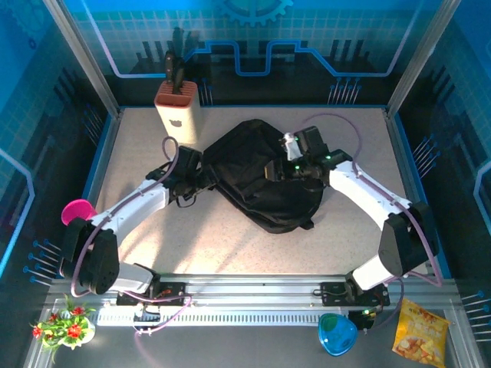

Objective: Pack books, pencil case, and school supplies into a backpack

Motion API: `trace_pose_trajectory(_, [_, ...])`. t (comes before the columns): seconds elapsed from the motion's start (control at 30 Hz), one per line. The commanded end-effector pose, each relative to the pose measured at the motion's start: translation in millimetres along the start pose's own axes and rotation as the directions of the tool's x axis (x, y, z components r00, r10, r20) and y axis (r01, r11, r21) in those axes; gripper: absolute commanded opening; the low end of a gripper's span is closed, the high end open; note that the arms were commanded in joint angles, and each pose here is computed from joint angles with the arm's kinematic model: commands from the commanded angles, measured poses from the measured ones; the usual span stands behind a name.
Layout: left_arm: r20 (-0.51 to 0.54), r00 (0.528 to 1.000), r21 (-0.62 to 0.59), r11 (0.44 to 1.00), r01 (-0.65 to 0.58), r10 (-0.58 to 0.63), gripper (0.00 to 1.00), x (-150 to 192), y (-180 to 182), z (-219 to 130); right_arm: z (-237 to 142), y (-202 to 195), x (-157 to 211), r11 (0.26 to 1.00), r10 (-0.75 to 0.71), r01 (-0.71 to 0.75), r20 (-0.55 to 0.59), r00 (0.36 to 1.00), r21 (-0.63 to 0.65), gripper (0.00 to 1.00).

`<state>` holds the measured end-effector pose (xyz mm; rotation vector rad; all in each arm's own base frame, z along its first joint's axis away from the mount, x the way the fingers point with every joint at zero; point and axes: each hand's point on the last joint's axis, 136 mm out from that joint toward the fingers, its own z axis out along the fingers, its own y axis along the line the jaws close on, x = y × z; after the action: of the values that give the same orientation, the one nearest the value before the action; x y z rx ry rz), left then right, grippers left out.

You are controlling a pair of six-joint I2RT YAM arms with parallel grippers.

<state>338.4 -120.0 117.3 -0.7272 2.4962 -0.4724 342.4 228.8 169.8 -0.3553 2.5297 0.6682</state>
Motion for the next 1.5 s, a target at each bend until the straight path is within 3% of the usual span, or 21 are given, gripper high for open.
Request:
trace_pose_trajectory(0.0, [0.042, 0.998, 0.014, 0.999, 0.049, -0.05, 0.87, -8, 11, -12, 10, 7, 19, 0.951, -0.276, 0.292, -0.148, 0.95, 0.098, 0.62])
trace_pose_trajectory(0.17, [0.093, 0.992, -0.028, 0.996, 0.083, -0.08, 0.98, -13, 37, -24, 38, 44, 18, 0.868, -0.476, 0.495, -0.227, 0.85, 0.034, 0.6])
trace_pose_trajectory(0.43, [0.12, 0.987, -0.03, 0.994, 0.107, -0.103, 0.99, -14, 52, -35, 80, 69, 26, 0.782, -0.611, 0.619, -0.289, 0.737, -0.075, 0.53])
trace_pose_trajectory(1.07, [0.099, 0.988, -0.037, 0.992, 0.118, -0.114, 0.99, -11, 56, -29, 128, 53, 34, 0.766, -0.612, 0.638, -0.399, 0.682, -0.085, 0.34])
trace_pose_trajectory(1.3, [0.089, 0.989, -0.023, 0.992, 0.12, -0.118, 0.99, -10, 52, -29, 129, 52, 25, 0.77, -0.601, 0.637, -0.378, 0.704, -0.038, 0.04])
trace_pose_trajectory(1.47, [0.036, 0.993, 0.051, 0.992, 0.114, -0.116, 0.99, -5, 37, -26, 101, 72, 5, 0.793, -0.596, 0.609, -0.245, 0.765, -0.03, 0.0])
